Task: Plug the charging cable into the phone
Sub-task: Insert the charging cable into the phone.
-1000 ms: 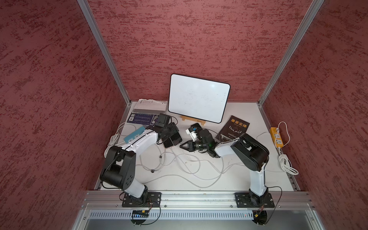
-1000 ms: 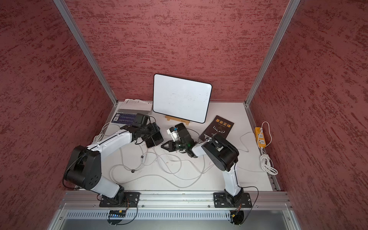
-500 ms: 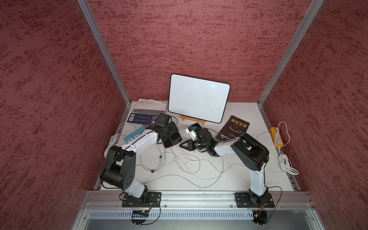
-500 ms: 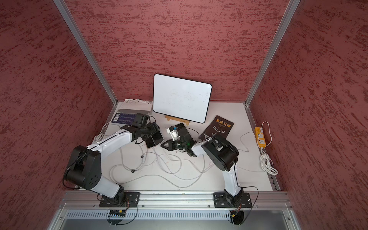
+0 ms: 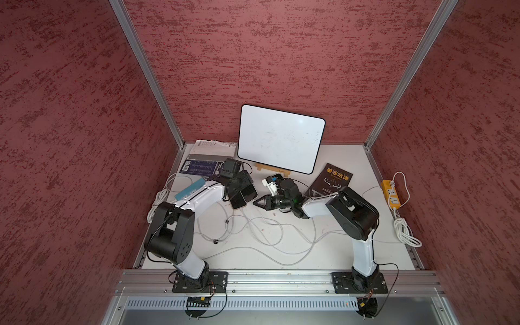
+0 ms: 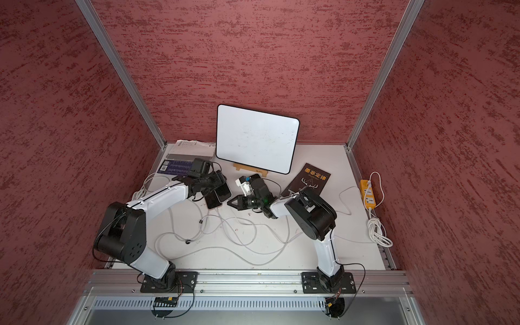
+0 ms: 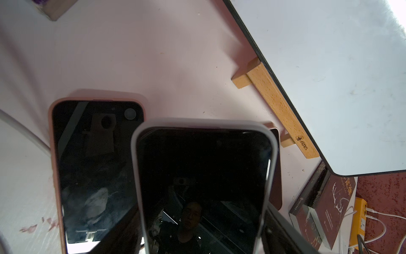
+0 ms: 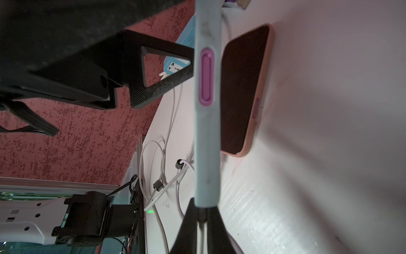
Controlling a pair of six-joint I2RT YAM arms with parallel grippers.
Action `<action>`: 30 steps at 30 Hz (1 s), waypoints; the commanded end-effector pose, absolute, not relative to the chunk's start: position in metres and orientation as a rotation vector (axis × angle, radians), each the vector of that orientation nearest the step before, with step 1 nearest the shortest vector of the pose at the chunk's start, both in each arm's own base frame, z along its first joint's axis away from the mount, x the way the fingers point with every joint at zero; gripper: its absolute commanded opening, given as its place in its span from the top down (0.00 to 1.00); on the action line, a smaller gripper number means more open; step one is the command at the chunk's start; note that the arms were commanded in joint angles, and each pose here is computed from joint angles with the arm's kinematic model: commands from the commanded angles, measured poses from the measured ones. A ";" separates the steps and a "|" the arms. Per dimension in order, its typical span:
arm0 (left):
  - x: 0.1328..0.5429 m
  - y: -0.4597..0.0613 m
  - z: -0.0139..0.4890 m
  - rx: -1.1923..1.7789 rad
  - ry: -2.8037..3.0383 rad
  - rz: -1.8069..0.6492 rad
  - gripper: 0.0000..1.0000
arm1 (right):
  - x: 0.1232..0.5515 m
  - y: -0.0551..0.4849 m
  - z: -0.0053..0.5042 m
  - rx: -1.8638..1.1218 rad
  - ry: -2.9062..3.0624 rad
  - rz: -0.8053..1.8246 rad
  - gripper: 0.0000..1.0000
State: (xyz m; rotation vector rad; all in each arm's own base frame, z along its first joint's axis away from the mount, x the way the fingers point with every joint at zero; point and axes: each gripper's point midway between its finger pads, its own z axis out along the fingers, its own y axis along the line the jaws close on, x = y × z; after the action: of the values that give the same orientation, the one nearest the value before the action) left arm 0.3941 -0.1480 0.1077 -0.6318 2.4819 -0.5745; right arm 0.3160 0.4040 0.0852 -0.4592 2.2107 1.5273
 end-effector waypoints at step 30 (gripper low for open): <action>0.390 -0.169 0.098 -0.560 2.582 -0.593 1.00 | 0.381 0.399 0.152 -0.485 1.965 1.366 1.00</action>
State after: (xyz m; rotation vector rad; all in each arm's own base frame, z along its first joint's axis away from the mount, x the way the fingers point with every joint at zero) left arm 0.4112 -0.1515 0.1104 -0.6127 2.4647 -0.5562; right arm 0.3384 0.3996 0.0846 -0.4991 2.2202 1.4181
